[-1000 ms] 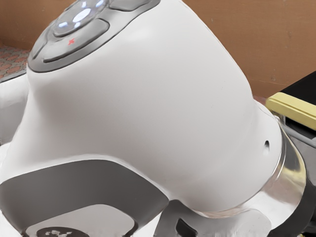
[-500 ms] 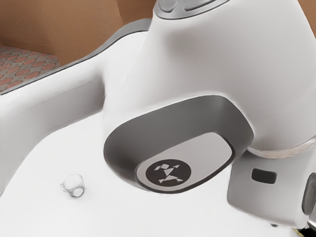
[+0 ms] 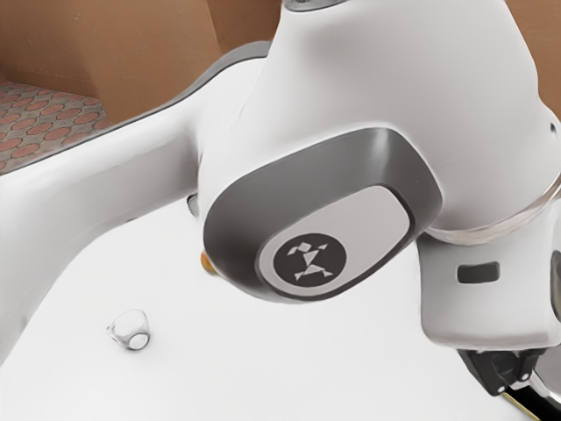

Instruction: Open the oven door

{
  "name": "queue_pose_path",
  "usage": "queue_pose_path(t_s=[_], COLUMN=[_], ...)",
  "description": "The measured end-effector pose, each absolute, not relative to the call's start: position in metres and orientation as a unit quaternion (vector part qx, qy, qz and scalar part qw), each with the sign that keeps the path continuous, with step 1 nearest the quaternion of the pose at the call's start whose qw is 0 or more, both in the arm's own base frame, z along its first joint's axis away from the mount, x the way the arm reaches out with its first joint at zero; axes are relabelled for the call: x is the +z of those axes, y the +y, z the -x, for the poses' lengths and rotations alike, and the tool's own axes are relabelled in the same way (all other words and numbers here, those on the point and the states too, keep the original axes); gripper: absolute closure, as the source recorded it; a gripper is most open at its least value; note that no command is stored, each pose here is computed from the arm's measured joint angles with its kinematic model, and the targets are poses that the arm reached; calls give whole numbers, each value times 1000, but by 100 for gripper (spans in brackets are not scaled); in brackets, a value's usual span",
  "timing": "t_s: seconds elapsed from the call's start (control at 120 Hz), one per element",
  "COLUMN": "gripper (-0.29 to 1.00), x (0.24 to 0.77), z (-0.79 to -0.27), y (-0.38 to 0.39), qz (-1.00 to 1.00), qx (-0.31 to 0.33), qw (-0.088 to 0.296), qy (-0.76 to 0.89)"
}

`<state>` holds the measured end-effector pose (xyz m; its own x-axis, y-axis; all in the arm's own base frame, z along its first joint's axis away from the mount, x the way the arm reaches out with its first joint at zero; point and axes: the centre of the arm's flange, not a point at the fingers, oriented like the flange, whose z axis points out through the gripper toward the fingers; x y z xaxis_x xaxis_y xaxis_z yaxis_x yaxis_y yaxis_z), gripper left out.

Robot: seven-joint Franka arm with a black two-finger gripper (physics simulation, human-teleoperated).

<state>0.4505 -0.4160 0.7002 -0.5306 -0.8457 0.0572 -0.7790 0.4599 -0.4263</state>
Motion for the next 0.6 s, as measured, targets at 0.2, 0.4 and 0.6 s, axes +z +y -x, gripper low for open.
queue_pose_path(t_s=[0.2,0.4,0.6], gripper=[0,0,0], x=[698,692,692], z=[-455,-473,-481], y=[-415,-420,-417], qz=[515,545,566], qx=[-208,-210,-211], qw=[72,69,67], qy=[828,809,794])
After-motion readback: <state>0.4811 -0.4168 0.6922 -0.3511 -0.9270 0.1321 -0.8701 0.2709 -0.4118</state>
